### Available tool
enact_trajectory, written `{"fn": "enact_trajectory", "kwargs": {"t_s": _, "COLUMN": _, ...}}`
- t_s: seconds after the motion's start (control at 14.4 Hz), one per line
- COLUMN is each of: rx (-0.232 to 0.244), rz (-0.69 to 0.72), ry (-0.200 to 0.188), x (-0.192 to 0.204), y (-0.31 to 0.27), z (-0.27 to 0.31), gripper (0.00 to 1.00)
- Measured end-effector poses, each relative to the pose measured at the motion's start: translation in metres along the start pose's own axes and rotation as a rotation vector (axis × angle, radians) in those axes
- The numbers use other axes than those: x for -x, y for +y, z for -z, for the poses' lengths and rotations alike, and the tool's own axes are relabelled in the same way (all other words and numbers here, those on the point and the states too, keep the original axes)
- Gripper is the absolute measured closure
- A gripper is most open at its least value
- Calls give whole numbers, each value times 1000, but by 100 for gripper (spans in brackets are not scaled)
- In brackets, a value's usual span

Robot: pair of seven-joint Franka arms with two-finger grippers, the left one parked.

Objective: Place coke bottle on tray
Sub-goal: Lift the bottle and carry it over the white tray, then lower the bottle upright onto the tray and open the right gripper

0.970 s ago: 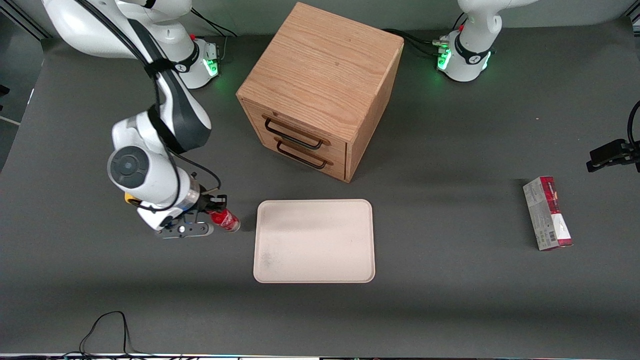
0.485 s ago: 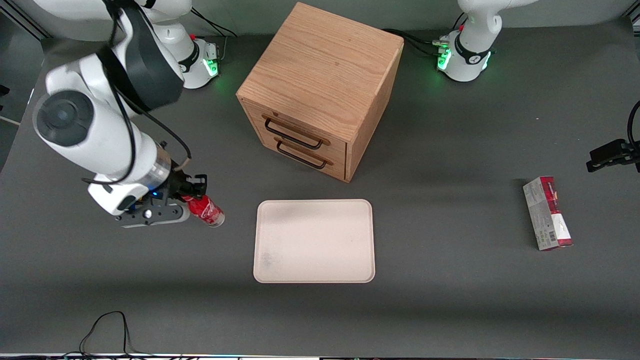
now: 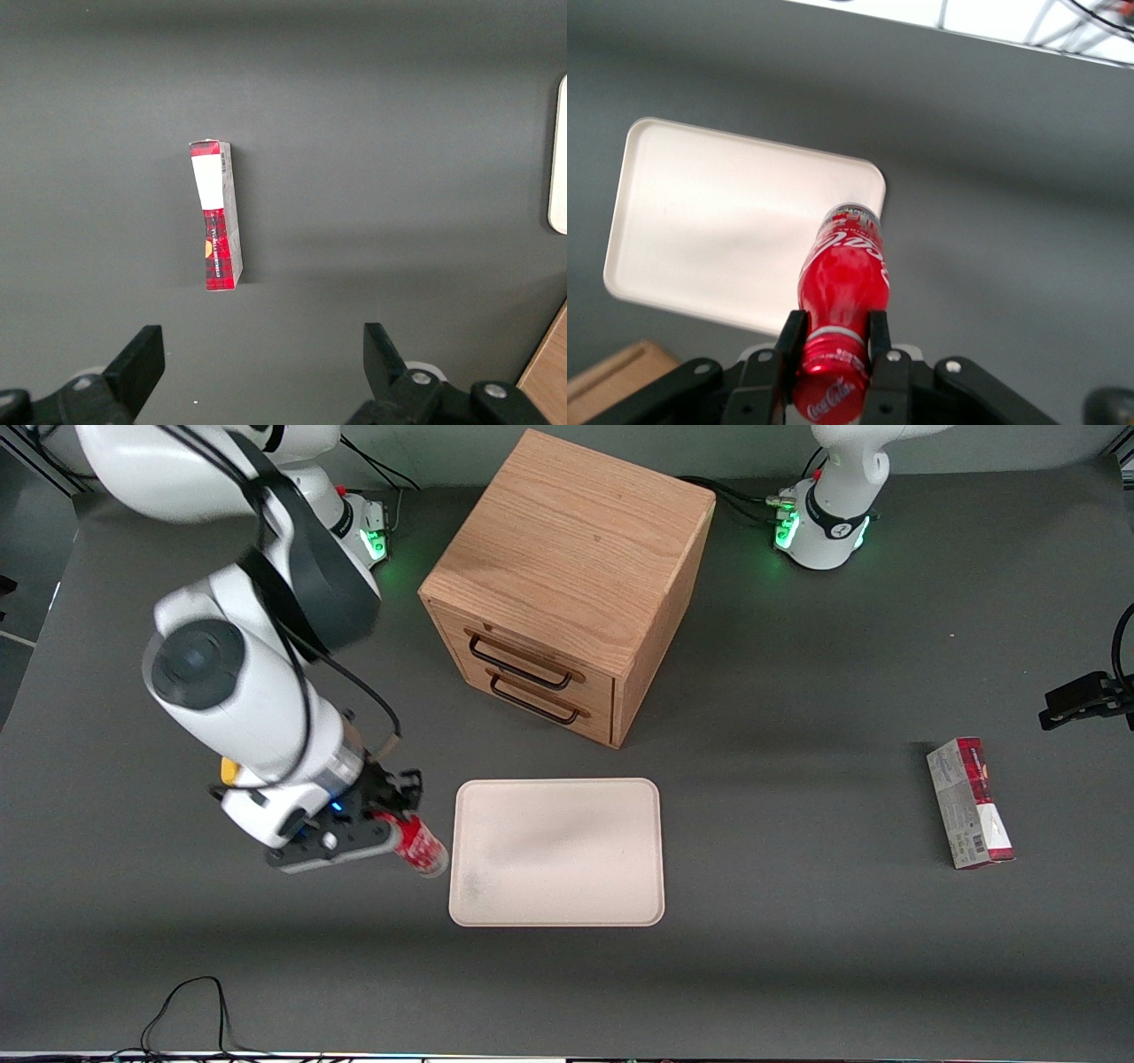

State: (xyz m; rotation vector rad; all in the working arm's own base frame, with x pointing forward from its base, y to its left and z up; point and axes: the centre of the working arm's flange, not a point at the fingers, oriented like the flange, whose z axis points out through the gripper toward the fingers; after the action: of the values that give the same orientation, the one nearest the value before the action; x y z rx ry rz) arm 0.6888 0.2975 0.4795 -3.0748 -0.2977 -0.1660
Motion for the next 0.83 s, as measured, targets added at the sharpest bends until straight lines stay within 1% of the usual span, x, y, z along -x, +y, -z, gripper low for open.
{"fn": "enact_trajectory", "kwargs": {"t_s": 0.14, "rx": -25, "rz": 1, "ry": 7, "x": -13, "y": -3, "z": -50, "gripper": 67}}
{"fn": "enact_trajectory", "kwargs": {"t_s": 0.35, "rx": -50, "rz": -2, "ry": -5, "x": -19, "y": -5, "z": -104, "gripper": 67}}
{"fn": "enact_trajectory", "kwargs": {"t_s": 0.49, "rx": -54, "rz": -2, "ry": -25, "x": -19, "y": -7, "z": -126, "gripper": 67}}
{"fn": "enact_trajectory", "kwargs": {"t_s": 0.83, "rx": -47, "rz": 4, "ry": -68, "x": -13, "y": -8, "z": -156, "gripper": 67}}
